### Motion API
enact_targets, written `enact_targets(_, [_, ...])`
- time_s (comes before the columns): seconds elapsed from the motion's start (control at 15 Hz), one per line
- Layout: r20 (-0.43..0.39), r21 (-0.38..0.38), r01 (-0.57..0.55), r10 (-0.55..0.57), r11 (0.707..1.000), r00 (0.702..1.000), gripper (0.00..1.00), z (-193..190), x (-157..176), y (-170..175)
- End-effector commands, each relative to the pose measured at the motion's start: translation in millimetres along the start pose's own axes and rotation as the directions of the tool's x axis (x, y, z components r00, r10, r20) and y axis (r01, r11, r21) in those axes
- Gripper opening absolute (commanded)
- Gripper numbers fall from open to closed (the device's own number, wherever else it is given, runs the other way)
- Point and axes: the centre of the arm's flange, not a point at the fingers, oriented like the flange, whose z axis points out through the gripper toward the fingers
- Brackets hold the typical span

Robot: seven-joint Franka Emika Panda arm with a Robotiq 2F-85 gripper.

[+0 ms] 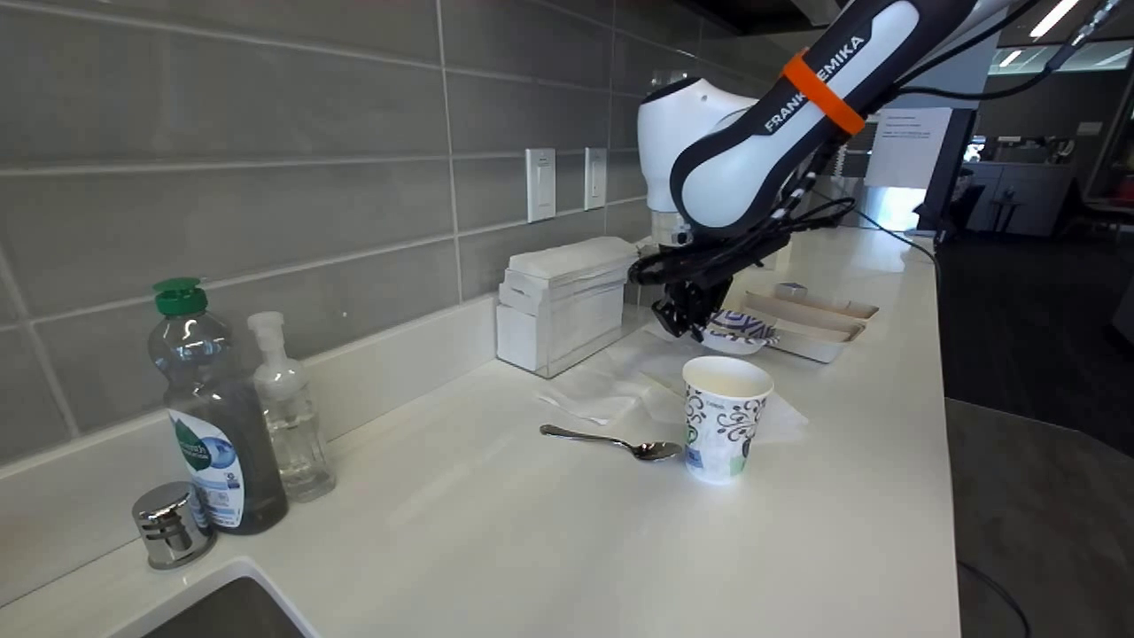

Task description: Pour the contents from the bowl to the lunch pack

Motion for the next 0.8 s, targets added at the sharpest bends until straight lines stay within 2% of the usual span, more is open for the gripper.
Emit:
enact_targets(0.0, [0.011,-0.037,-0.003,0.004,0.999,1.0,0.02,-24,-24,9])
enact_targets(0.27, [0.023,-0.049,0.014,-0.012,0.999,1.0,0.02,-41,-29,28])
enact_targets(0.73, [0.027,0.067,0.13,-0.132,0.989,0.991,0.02,-34,-13,87])
